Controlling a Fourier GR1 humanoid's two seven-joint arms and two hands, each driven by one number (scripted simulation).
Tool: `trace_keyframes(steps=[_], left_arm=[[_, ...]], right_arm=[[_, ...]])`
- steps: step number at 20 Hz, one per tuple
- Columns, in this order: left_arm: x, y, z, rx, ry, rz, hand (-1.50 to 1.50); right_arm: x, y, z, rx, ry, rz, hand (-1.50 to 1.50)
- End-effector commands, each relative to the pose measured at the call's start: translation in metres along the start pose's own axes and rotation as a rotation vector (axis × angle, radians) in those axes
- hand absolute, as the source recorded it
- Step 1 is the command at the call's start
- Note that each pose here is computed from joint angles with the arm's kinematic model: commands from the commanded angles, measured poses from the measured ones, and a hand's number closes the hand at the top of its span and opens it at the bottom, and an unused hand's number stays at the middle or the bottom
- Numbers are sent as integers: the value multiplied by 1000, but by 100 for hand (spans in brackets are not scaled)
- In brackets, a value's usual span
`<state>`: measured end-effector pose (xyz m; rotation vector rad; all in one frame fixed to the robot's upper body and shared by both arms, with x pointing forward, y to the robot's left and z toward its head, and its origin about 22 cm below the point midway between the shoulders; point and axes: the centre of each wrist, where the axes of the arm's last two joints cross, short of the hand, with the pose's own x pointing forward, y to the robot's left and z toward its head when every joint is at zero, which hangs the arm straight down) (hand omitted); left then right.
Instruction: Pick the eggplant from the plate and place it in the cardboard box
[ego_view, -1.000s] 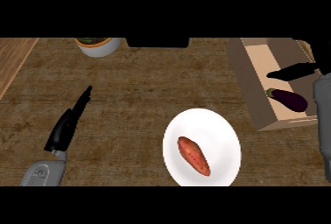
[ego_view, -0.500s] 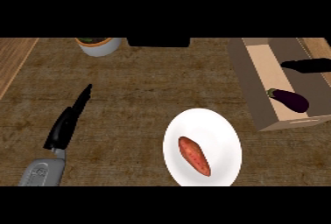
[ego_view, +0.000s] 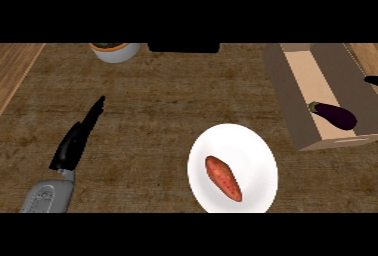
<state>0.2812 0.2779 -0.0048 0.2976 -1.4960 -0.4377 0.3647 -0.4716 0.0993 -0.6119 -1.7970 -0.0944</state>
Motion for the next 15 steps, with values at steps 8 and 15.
trace_keyframes(steps=[8, 15], left_arm=[[8, -12, -11, 6, -6, -13, 0], [5, -15, -6, -8, -12, 5, 0]], right_arm=[[-29, -76, 36, -108, -27, -27, -150], [-25, -99, 41, -85, -45, 40, -150]])
